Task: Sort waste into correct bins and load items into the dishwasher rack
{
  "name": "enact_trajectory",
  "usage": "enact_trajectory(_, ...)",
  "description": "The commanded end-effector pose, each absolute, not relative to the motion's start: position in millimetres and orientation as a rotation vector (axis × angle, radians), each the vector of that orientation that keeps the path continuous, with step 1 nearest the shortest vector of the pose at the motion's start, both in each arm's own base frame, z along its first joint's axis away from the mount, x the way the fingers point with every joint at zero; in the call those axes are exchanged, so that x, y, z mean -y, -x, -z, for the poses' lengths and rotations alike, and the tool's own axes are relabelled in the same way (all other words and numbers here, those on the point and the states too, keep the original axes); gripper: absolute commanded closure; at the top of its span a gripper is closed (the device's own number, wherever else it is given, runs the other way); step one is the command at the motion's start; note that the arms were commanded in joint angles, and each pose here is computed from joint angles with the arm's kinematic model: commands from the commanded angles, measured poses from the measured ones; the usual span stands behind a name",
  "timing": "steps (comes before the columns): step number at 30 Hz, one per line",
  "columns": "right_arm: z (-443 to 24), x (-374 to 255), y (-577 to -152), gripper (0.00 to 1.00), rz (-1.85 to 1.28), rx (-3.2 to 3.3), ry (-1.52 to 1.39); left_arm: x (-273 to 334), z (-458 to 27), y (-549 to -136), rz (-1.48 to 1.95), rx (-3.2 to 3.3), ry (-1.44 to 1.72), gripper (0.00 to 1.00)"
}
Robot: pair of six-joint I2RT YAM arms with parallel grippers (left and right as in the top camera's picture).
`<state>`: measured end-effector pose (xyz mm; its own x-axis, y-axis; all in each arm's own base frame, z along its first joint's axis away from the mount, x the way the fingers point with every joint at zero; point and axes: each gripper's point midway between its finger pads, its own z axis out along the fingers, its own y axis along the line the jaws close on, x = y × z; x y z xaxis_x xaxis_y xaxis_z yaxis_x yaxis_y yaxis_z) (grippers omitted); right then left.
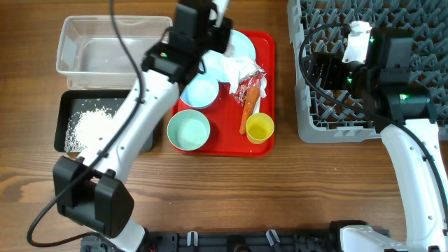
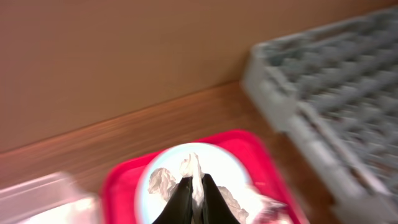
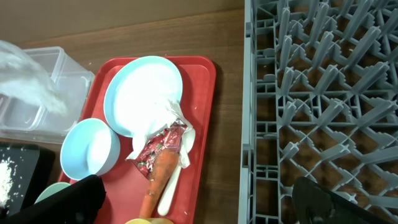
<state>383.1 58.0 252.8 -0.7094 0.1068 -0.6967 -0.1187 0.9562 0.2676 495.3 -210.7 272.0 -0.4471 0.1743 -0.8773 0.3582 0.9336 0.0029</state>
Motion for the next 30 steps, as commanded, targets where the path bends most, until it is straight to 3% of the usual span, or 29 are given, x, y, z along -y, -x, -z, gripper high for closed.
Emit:
enact_trajectory(1, -260.5, -54.3, -386.6, 0.00, -0.355, -2.309, 0.011, 141.1, -284.7, -517.1, 0.088, -2.035, -0.206, 0.96)
enact_trajectory(6, -260.7, -54.3, -386.8, 0.00, -0.356, -2.308, 0.009, 70.1, -278.1, -530.3, -0.013, -2.065, -0.074, 0.96)
enact_trajectory(10, -260.7, -54.3, -386.8, 0.00, -0.356, -2.308, 0.009, 19.6, -235.6, -542.0, -0.080, -2.161, 0.026, 0.96)
enact_trajectory(11, -260.7, -54.3, -386.8, 0.00, -0.356, -2.308, 0.009, 14.0, -223.4, -543.8, -0.090, -2.188, 0.035, 0.91)
enact_trajectory(16, -260.7, -54.3, -386.8, 0.01, -0.356, -2.308, 0.009, -2.7, -182.3, -552.6, -0.113, -2.259, 0.067, 0.01)
enact_trajectory(21, -260.5, -54.3, -386.6, 0.00, -0.356, -2.309, 0.008, 19.8, -196.1, -556.4, -0.008, -2.215, 0.065, 0.00)
enact_trajectory(25, -260.3, -54.3, -386.4, 0.00, -0.356, -2.311, 0.008, 92.7, -213.1, -545.9, 0.148, -2.189, -0.105, 0.00)
enact_trajectory(30, -260.3, -54.3, -386.5, 0.00, -0.356, -2.310, 0.008, 216.4, -184.7, -502.7, 0.280, -2.244, -0.468, 0.00)
